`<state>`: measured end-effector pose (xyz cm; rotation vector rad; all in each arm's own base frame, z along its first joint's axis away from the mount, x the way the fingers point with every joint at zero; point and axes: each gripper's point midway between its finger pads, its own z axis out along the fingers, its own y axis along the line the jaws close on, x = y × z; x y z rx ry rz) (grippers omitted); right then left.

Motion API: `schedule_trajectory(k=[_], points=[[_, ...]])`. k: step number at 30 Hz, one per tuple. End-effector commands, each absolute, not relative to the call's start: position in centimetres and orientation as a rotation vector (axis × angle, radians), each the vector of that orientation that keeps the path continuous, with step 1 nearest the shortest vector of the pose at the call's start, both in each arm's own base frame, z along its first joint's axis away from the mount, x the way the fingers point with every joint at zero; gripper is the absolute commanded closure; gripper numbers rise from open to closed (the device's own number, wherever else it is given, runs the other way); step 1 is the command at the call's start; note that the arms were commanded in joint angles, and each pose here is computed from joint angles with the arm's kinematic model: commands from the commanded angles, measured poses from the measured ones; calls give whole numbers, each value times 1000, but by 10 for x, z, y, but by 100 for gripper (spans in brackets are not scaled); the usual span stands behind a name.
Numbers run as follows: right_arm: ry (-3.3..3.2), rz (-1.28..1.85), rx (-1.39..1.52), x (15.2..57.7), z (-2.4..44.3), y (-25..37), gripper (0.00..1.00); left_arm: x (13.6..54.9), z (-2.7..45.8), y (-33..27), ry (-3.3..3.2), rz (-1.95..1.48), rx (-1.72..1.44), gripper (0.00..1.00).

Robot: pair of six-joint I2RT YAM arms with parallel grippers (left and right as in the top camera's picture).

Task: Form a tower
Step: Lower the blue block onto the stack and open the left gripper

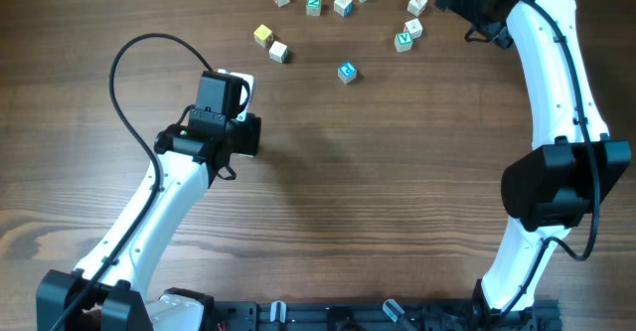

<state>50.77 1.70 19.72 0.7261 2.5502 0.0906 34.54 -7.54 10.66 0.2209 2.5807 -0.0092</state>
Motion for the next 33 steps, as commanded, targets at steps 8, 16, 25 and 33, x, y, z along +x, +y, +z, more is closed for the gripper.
schedule_trajectory(k=[8,16,25,33], points=[[2514,96,733,508,211,15,0,341,92,-79,2618,-31,292,70],[2515,96,732,508,211,15,0,341,92,-79,2618,-31,291,67],[2515,96,732,508,211,15,0,343,91,-80,2613,-36,292,64],[2514,96,733,508,211,15,0,344,92,-80,2609,-36,291,62]])
